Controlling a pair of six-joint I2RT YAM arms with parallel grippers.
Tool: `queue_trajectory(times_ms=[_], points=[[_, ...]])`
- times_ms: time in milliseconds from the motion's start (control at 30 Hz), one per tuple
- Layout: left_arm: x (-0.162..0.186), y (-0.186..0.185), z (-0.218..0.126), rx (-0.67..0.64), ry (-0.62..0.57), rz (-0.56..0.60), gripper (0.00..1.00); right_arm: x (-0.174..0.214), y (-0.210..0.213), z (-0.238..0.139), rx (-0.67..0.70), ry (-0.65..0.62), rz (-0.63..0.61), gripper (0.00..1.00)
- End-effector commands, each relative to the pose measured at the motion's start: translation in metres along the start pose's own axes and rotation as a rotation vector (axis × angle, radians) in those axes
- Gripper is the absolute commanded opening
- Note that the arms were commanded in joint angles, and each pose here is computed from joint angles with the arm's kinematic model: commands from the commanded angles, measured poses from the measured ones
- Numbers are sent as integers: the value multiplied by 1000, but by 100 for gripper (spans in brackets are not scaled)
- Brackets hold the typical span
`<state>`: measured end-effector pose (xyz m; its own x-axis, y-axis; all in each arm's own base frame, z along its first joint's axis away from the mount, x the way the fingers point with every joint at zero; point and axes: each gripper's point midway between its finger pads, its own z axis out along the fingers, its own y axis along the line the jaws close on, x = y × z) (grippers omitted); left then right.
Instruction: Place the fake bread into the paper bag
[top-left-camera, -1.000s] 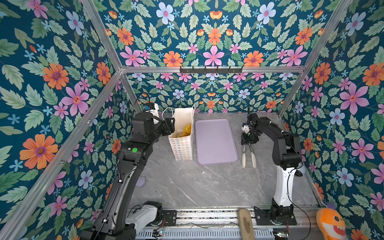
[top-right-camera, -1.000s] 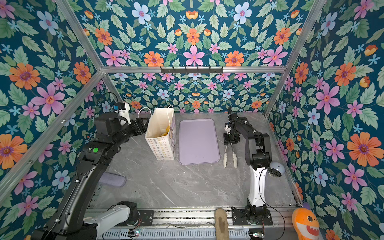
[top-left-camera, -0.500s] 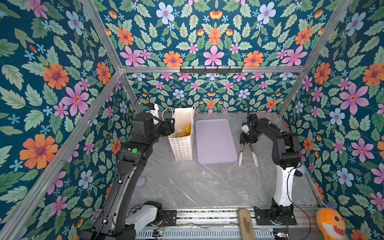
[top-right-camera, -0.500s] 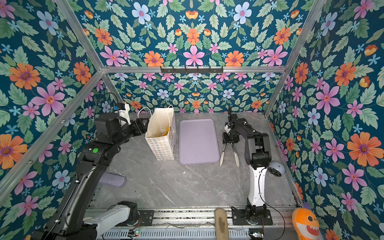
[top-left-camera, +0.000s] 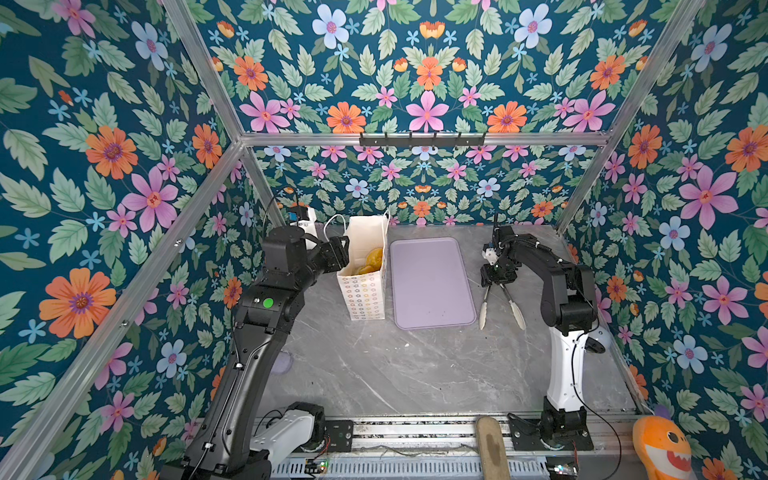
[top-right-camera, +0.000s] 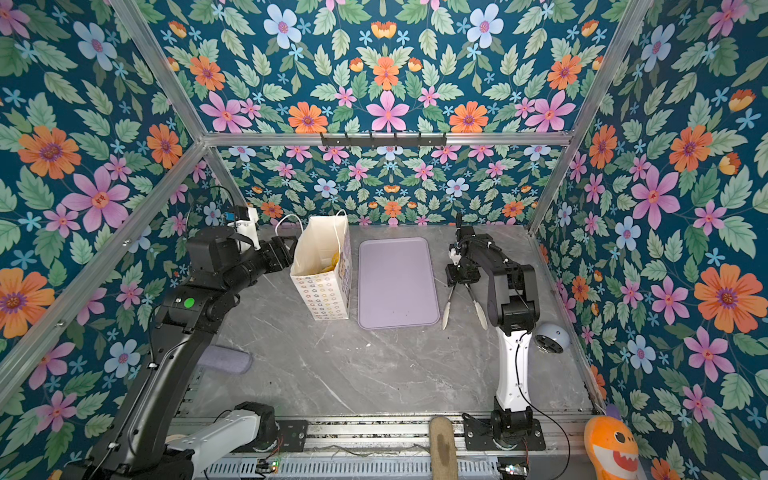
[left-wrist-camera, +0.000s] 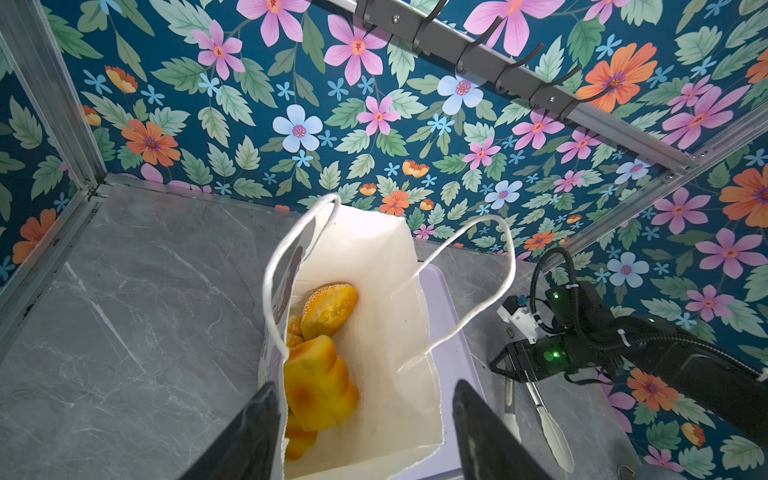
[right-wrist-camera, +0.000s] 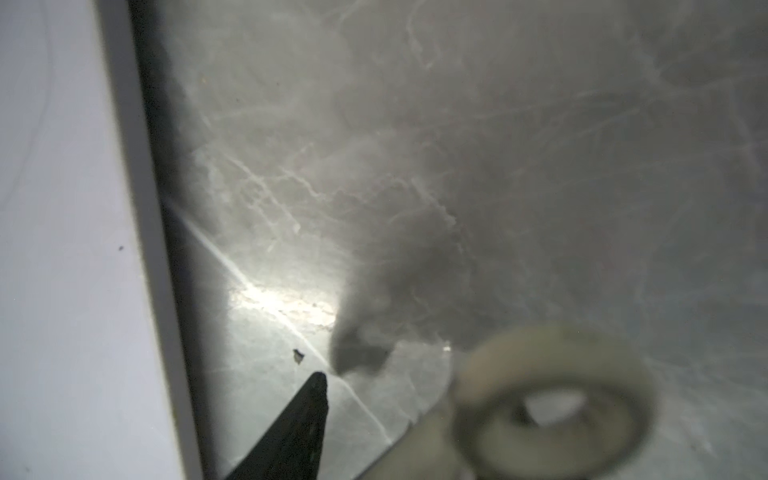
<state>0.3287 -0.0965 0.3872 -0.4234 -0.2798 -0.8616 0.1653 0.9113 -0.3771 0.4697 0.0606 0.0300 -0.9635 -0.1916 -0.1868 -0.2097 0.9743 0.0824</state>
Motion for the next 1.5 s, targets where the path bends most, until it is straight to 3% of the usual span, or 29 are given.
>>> queue_trajectory(times_ms=[0,600,767,900,1000,1200,1300,1467], points=[[-1,-1,-2,3,-2,1,67,2,-9,-9,5,10,-49,58],[-4,-4,-1,14,-3,1,67,-23,-4,-36,-32,-85,-10,71],[-3,0,1,-2,-8,5,67,-37,4,-76,-55,-189,11,71],[-7,7,2,-36,-44,16,67,-50,18,-127,-102,-352,33,72],[-11,16,4,-87,-76,43,67,-51,17,-164,-78,-467,70,72],[-31,57,-8,-331,-202,102,81,-36,41,-231,-179,-705,79,75],[-41,74,-20,-428,-288,120,87,-24,48,-250,-205,-794,83,76],[-42,110,-34,-564,-356,125,89,-5,49,-267,-207,-911,108,78]])
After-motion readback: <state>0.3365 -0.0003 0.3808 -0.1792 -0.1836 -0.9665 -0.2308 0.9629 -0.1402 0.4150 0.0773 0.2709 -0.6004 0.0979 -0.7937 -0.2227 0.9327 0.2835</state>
